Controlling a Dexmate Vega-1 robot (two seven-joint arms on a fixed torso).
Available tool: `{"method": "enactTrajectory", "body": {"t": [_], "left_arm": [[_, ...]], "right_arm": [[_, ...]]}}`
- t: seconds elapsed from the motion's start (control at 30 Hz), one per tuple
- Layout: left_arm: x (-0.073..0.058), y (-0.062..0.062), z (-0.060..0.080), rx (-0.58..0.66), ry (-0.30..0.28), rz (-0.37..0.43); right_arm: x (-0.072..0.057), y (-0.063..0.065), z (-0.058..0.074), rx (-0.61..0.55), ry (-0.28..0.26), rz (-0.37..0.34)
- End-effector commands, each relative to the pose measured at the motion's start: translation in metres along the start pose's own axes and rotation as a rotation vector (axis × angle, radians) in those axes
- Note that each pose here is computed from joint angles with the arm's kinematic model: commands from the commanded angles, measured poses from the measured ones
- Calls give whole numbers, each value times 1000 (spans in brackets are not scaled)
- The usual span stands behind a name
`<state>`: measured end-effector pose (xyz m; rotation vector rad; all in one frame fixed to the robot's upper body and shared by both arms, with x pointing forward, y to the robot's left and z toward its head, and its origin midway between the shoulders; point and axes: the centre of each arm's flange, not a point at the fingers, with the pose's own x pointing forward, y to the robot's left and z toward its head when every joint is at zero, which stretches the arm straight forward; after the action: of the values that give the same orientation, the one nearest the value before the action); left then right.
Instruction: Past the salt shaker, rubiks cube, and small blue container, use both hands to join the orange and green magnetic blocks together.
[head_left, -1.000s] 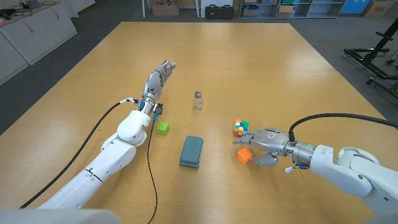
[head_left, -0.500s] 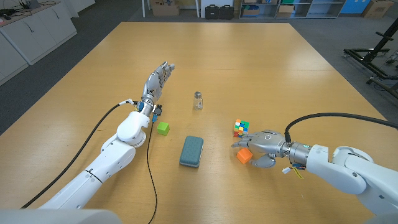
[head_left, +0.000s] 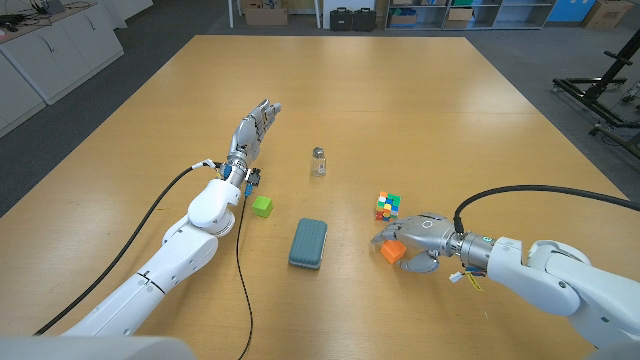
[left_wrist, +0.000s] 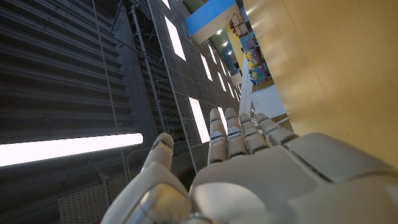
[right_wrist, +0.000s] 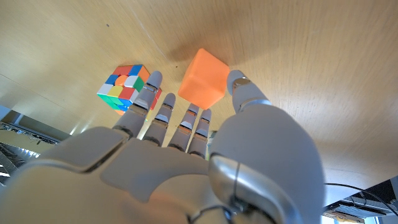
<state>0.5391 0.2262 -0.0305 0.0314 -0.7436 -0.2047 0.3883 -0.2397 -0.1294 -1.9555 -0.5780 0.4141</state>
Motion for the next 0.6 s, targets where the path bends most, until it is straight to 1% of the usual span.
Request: {"method": "enactTrajectory", "body": {"t": [0.03,0.4,0.6], "left_arm": [[-3,0,-1,3,7,-7],[-4,0,-4,2,12,-15],[-3,-1,-4,3,16,-22]], "right_arm": [[4,4,0,-20,-1,-24],[1,4,-1,-23,6,-20],[3,7,1,-41,3,-18]]}}
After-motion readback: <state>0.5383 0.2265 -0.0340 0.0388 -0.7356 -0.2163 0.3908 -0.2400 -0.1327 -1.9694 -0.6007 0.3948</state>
